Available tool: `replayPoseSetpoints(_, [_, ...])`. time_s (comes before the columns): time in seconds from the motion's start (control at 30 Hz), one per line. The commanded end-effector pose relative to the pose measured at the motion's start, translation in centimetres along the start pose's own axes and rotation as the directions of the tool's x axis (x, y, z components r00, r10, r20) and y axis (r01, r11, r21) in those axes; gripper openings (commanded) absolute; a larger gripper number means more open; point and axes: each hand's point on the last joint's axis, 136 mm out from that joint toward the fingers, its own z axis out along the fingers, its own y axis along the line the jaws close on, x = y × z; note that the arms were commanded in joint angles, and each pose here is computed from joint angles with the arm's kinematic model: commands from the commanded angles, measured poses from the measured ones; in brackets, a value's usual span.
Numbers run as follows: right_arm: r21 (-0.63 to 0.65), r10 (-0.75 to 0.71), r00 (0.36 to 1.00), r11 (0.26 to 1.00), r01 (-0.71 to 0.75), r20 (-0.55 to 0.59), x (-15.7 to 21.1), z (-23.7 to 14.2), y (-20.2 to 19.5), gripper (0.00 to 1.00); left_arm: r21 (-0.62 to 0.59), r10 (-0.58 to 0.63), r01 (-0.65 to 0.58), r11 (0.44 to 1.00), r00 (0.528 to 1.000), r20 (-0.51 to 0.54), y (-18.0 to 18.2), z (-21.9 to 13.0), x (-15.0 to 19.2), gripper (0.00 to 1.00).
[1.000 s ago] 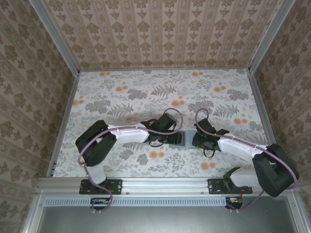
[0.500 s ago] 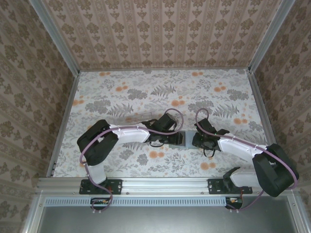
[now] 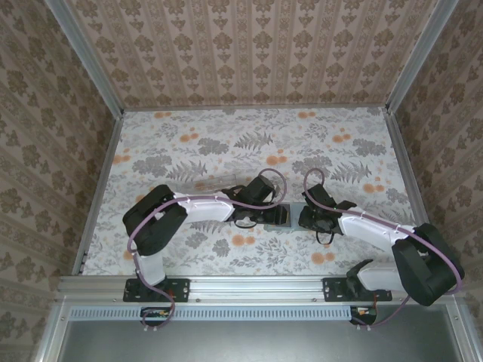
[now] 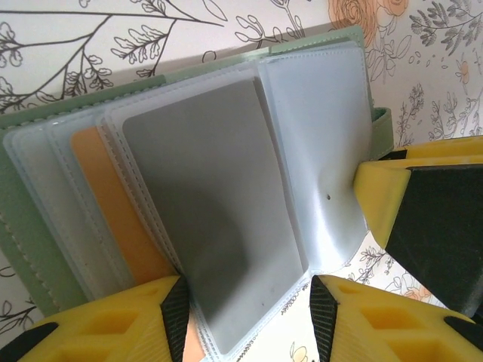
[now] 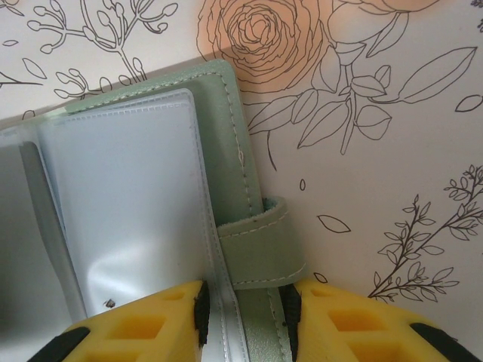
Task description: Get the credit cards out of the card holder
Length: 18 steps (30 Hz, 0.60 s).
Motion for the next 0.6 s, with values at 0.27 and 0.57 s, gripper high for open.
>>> replayPoseSetpoints(0.27, [-0.001,0.011,1.000,1.000,-0.011,-0.025,0.8,0.4,-0.3,0.36,0.164,0.047,-0.054,0.985,0.998,0.048,-4.7,-1.5,-1.4,0.50])
replayPoseSetpoints(0.57, [-0.001,0.010,1.000,1.000,-0.010,-0.023,0.7,0.4,-0.3,0.36,0.201,0.071,-0.082,0.976,0.995,0.063,-6.4,-2.0,-1.9,0.51])
